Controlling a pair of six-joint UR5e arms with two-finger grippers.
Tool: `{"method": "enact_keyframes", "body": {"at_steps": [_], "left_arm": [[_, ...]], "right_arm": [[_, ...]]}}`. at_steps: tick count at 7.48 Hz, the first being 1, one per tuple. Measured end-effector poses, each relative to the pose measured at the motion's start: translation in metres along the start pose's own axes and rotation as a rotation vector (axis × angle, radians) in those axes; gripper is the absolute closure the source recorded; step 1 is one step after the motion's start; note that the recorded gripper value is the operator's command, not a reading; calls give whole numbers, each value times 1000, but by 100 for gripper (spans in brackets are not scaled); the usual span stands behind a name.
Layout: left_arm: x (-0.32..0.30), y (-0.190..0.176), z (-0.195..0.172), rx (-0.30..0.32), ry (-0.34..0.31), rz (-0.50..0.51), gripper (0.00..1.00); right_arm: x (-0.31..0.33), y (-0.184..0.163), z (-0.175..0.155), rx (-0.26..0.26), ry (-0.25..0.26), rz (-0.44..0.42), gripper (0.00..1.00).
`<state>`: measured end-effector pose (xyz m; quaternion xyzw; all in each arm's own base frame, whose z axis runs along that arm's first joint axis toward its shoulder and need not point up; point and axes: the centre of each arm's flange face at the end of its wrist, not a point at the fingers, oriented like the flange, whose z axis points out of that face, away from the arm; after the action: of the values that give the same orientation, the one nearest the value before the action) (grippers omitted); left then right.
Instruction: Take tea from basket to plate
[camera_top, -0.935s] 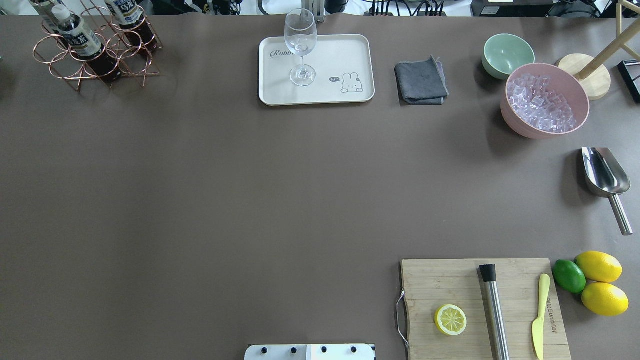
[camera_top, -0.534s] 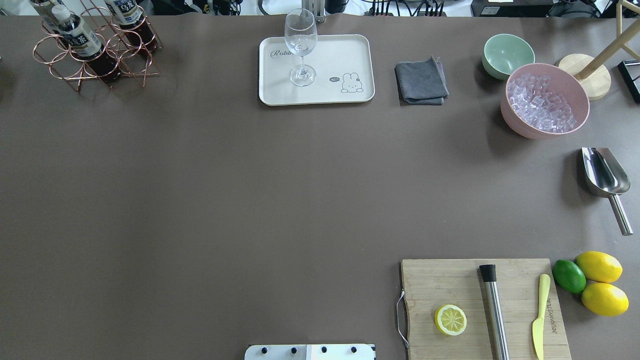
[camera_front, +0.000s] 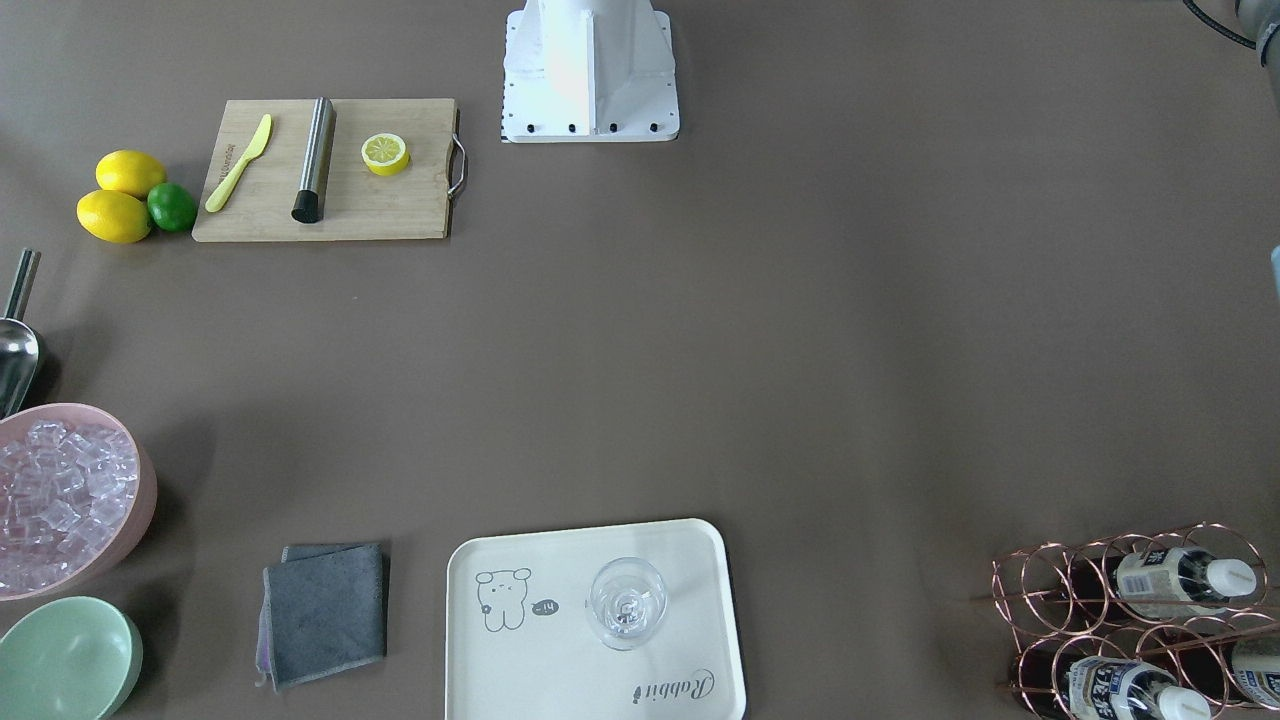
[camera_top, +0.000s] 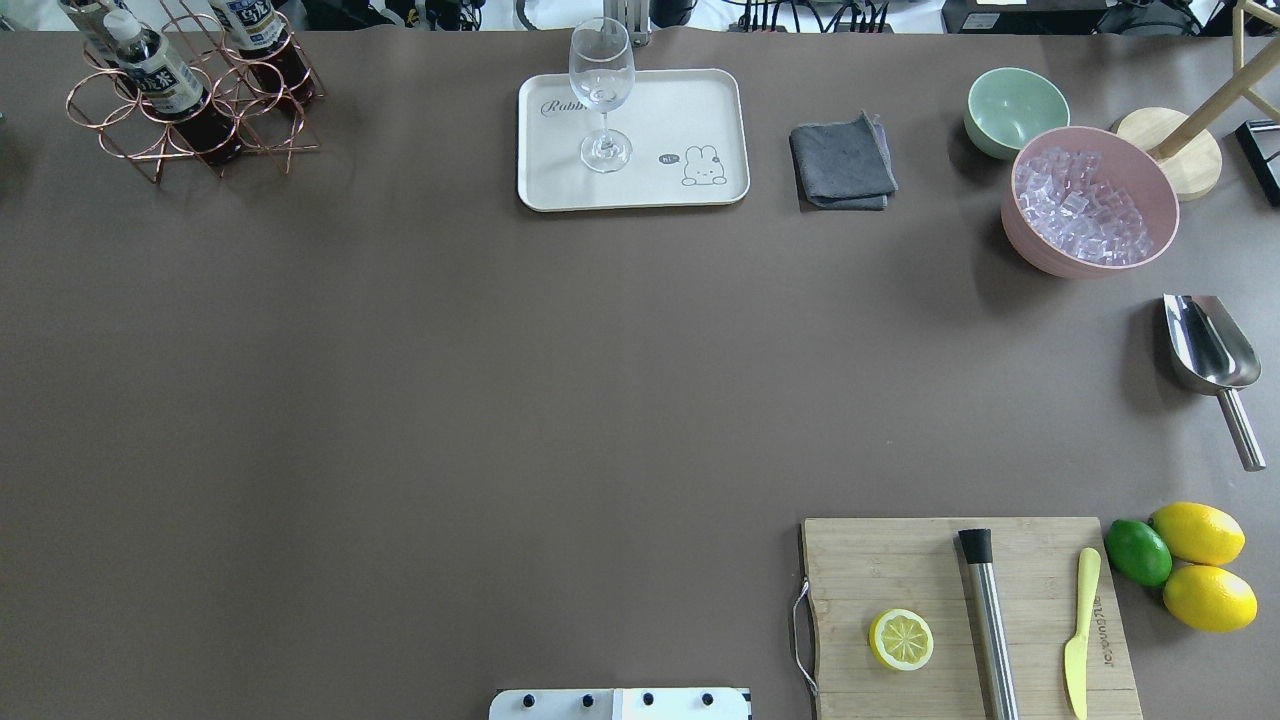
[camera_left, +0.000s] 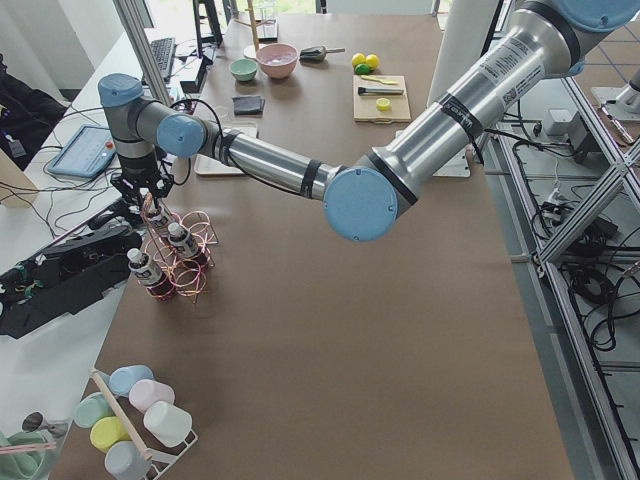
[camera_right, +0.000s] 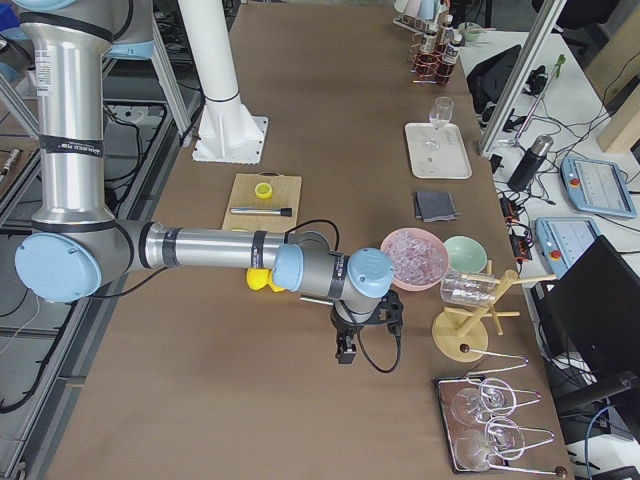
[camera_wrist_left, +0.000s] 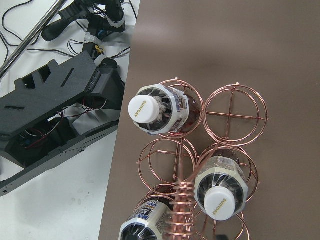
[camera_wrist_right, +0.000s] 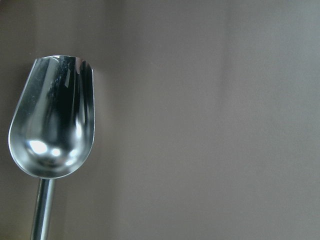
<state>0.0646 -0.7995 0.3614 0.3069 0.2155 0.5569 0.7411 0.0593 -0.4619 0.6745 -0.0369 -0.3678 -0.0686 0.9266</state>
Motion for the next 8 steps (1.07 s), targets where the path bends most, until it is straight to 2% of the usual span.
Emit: {"method": "enact_keyframes", "body": {"at_steps": [3,7,8], "left_arm": [[-2,5,-12,5,-15,-2,100],[25,7,-90,25,-43,10,100],[46,12,-109,65,-23,4,100]], "right_arm": [[0,1,0,0,0,0,0],[0,1,0,1,0,0,0],[0,1,0,0,0,0,0]]}}
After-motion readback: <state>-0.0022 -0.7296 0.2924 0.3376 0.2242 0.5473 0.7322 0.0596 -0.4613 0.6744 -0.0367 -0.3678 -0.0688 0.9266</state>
